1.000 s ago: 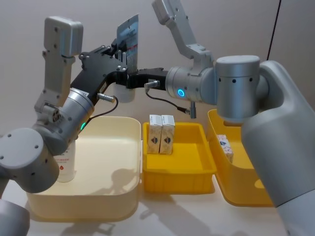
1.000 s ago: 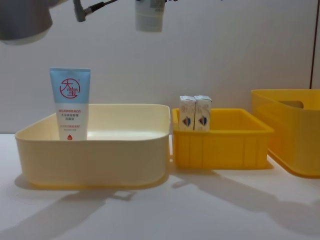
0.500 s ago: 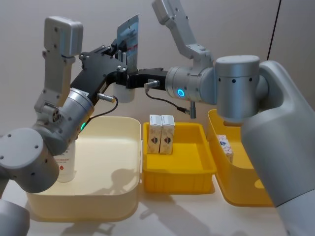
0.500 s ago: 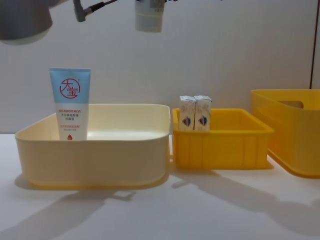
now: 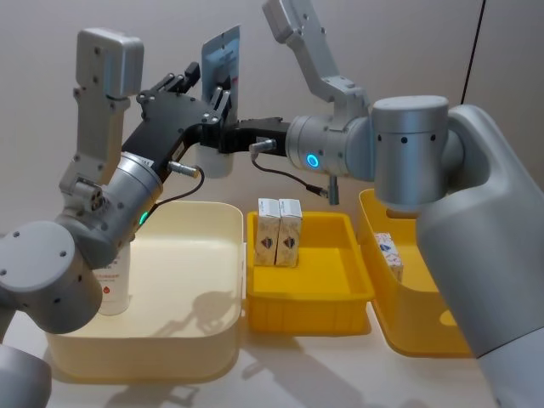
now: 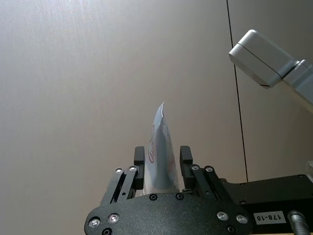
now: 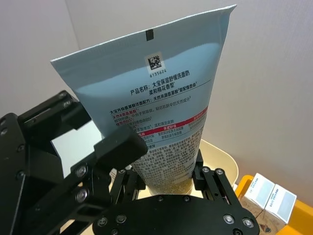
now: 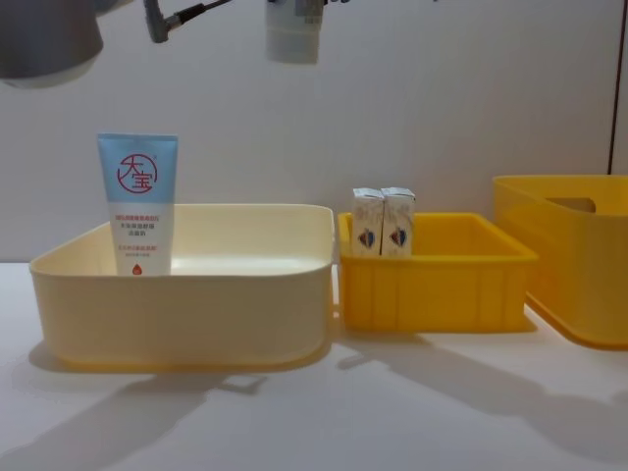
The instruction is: Bimanual collaborative sorting of washing and personal care products
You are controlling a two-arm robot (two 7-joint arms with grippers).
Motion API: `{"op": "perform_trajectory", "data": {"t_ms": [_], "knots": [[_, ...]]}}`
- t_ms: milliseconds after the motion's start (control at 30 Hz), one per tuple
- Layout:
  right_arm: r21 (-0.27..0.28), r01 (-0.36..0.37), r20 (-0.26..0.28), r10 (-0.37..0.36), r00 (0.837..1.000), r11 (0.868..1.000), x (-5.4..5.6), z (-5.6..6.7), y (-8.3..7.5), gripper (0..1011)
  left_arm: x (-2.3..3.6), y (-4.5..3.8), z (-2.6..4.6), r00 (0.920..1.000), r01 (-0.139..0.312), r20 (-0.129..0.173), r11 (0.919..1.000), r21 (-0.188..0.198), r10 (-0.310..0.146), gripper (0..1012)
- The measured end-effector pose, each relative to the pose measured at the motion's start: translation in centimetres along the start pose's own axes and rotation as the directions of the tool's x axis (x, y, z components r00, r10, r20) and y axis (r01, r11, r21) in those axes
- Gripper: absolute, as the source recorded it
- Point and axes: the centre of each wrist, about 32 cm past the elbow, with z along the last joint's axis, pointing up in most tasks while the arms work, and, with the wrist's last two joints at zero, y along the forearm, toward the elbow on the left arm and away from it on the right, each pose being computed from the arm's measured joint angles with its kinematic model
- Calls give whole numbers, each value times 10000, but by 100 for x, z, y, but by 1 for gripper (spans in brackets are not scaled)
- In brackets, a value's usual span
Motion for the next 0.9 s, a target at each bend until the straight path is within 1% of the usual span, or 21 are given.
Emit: {"op": "perform_trajectory", "data": {"t_ms": [33,133,200,233,267,333,367,400,467,500,533,600,700,733,800,833,867,900], "knots": [[-12,39,2,-39,10000,10000,9,0,-4,507,0,0,0,10000,0,0,10000,0,0,447],[-26,149,-5,-149,9999,9999,28,3,-15,507,0,0,0,10000,0,0,10000,0,0,501],[-44,292,-24,-292,9996,9996,54,8,-31,506,0,0,0,10000,-1,0,10000,0,1,608],[-46,345,-30,-345,9994,9994,63,10,-37,506,0,0,0,10000,-1,0,10000,0,1,608],[-57,430,-36,-430,9991,9991,74,12,-44,506,0,0,0,10000,0,-1,10000,0,0,668],[-75,637,-51,-638,9980,9979,106,19,-68,506,0,0,0,10000,-1,0,10000,0,1,703],[-84,721,-54,-721,9974,9974,117,22,-76,506,0,0,0,10000,-2,0,10000,0,2,755],[-96,871,-67,-872,9962,9962,141,31,-94,506,0,0,0,10000,-3,-1,10000,0,3,792],[-105,1036,-80,-1037,9946,9946,167,39,-115,507,0,0,0,10000,-3,0,10000,0,3,829],[-117,1122,-91,-1123,9936,9936,182,42,-125,506,0,0,0,10000,-3,-1,10000,1,3,883],[-144,1309,-108,-1311,9913,9913,212,48,-147,506,0,0,0,10000,-3,-1,10000,1,3,892],[-181,1595,-128,-1598,9871,9870,260,64,-181,506,0,0,0,10000,-3,-1,10000,0,3,960],[-200,1880,-138,-1883,9820,9820,312,85,-220,507,0,0,0,10000,-3,-1,10000,1,3,1002],[-230,2096,-136,-2099,9776,9775,348,98,-244,506,0,0,0,10000,-3,0,10000,0,3,1003],[-260,2299,-138,-2303,9730,9729,386,111,-267,506,0,0,0,10000,-4,-1,10000,0,4,1003],[-302,2527,-142,-2532,9673,9671,436,126,-296,506,0,0,0,10000,-4,-1,10000,0,4,1003],[-324,2632,-143,-2637,9645,9642,459,134,-308,507,0,0,0,10000,-3,0,10000,1,3,1003],[-389,2877,-141,-2884,9574,9569,516,156,-336,507,0,0,0,10000,-3,0,10000,0,3,1003]]}}
